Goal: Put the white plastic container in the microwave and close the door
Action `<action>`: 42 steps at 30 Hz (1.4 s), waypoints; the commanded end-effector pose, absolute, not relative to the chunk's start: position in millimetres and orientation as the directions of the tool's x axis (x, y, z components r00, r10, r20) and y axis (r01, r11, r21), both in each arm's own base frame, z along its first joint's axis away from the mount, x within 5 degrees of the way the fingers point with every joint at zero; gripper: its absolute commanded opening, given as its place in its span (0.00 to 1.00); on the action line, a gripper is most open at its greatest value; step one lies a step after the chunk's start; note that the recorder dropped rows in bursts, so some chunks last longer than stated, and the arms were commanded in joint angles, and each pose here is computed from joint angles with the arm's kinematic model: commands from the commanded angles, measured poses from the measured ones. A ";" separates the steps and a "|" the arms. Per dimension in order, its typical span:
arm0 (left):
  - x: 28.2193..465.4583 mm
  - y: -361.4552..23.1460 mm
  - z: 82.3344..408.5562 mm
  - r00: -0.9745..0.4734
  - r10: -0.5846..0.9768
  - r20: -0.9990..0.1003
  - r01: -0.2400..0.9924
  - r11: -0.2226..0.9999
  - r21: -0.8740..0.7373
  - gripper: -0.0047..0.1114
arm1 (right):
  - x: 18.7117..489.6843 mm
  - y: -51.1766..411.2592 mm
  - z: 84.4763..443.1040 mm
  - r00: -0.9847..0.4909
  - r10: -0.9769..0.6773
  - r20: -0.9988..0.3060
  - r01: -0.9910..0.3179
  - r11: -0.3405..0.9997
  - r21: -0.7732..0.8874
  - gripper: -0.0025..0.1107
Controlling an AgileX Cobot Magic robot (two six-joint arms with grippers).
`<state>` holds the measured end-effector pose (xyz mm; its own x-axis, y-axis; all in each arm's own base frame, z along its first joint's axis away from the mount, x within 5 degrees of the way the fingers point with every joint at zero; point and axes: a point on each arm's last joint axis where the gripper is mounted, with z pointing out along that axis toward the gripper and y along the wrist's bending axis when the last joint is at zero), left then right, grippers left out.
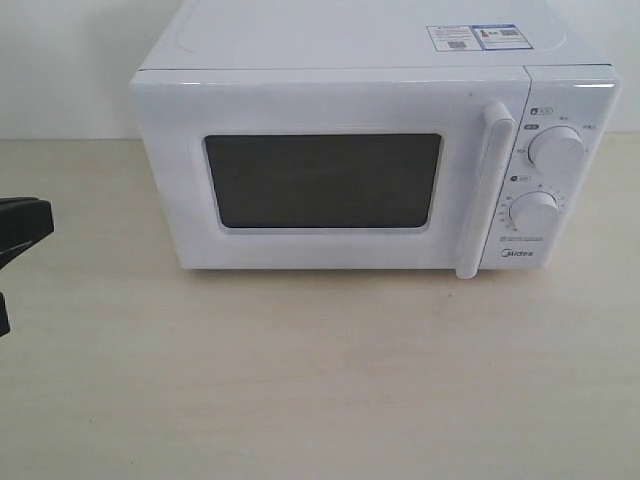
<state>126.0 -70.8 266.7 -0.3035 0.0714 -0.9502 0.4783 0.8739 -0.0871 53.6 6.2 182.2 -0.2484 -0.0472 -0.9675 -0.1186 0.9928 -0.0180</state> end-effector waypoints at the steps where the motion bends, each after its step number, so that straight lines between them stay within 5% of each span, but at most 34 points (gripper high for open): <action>1: 125.6 -69.5 267.4 -0.293 0.055 -0.954 0.468 0.879 -0.093 0.08 | 53.3 5.8 182.8 -0.241 -0.061 -0.969 -0.117 0.993 -0.033 0.02; 29: 124.3 -68.9 268.8 -0.285 0.051 -0.957 0.469 0.878 -0.093 0.08 | 53.3 5.8 182.8 -0.242 -0.056 -0.969 -0.116 0.993 -0.028 0.02; 35: 110.1 -58.6 283.3 -0.137 0.104 -0.985 0.480 0.877 0.026 0.08 | 53.3 5.8 182.8 -0.242 -0.053 -0.969 -0.115 0.993 -0.026 0.02; 42: 77.4 -27.8 287.6 0.033 0.015 -0.999 0.334 0.942 0.025 0.08 | 53.3 5.8 182.8 -0.242 -0.053 -0.969 -0.115 0.993 -0.026 0.02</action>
